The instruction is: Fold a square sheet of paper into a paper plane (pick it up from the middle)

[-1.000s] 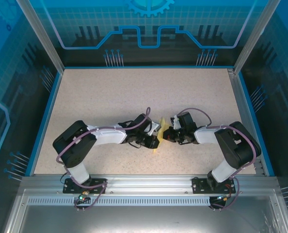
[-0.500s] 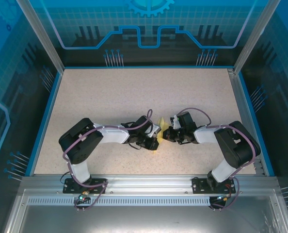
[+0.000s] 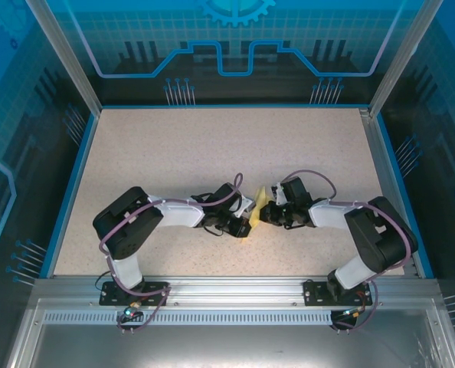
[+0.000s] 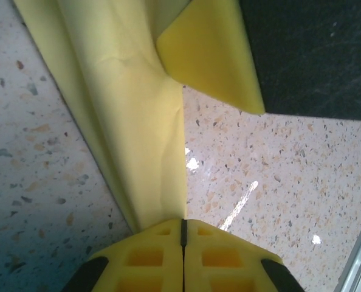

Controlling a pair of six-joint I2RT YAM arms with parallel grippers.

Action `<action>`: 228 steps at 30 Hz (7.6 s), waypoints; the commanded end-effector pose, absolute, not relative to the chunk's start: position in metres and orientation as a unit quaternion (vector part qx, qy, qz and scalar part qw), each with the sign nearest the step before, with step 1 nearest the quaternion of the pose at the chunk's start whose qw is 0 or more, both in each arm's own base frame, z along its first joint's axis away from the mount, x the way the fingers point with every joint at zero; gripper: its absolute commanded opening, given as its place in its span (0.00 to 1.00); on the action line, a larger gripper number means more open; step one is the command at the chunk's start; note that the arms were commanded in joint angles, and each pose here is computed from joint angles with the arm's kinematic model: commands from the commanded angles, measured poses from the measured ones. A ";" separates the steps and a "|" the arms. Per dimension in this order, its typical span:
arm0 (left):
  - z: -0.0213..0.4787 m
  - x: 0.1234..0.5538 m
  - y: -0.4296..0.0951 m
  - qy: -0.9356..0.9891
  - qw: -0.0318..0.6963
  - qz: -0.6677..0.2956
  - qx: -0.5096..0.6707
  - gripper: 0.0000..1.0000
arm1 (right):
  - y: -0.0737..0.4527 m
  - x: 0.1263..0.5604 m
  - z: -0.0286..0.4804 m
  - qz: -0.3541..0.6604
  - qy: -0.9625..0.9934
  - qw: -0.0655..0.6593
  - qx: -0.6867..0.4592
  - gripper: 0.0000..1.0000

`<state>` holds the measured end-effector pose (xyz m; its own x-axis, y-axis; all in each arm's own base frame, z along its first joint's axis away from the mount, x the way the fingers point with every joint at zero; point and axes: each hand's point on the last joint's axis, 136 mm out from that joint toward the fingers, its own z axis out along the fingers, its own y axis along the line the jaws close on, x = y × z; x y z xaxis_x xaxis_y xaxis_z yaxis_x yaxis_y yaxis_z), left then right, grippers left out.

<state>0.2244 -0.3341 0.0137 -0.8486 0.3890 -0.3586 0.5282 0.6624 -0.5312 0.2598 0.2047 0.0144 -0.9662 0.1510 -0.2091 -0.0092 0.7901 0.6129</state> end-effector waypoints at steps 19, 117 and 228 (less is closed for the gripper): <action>-0.027 0.195 -0.304 0.922 0.075 -0.268 0.269 0.04 | 0.241 0.253 0.061 0.471 0.865 0.142 0.099 0.01; -0.035 0.163 -0.284 0.923 0.033 -0.254 0.286 0.00 | 0.199 0.292 -0.011 0.261 0.946 0.134 0.138 0.00; -0.041 0.225 -0.305 0.925 0.051 -0.314 0.210 0.00 | 0.146 0.401 -0.001 0.317 0.925 0.145 0.149 0.00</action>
